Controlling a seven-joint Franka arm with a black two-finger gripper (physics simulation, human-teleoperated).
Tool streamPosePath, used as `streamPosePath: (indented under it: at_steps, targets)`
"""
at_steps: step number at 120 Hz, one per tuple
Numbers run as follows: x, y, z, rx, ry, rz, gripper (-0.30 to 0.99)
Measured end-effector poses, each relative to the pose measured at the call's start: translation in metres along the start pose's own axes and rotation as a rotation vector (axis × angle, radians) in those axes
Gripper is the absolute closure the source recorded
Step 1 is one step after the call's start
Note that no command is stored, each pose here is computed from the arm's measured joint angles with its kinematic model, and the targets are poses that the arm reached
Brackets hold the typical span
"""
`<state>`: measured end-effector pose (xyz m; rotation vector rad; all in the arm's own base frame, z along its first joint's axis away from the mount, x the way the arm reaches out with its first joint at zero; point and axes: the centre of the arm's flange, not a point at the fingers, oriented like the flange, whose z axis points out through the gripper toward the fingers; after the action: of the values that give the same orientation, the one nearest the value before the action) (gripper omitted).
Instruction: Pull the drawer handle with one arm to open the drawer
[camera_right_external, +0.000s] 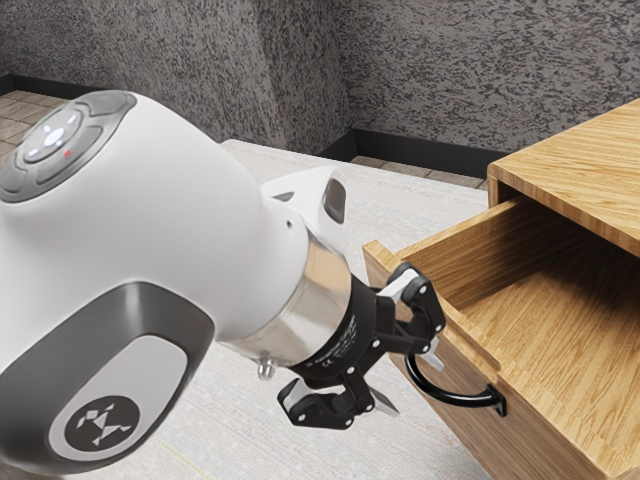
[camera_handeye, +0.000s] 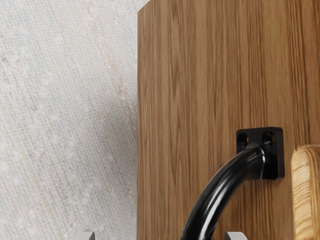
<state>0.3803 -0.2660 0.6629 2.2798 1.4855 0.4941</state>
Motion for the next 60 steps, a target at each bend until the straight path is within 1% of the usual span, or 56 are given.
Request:
streamPosePath:
  at_steps: [41, 60]
  targets:
    - [-0.002, 0.001, -0.006, -0.014, 0.004, 0.004, 0.37]
    - [-0.007, 0.001, -0.015, -0.032, 0.014, 0.011, 0.36]
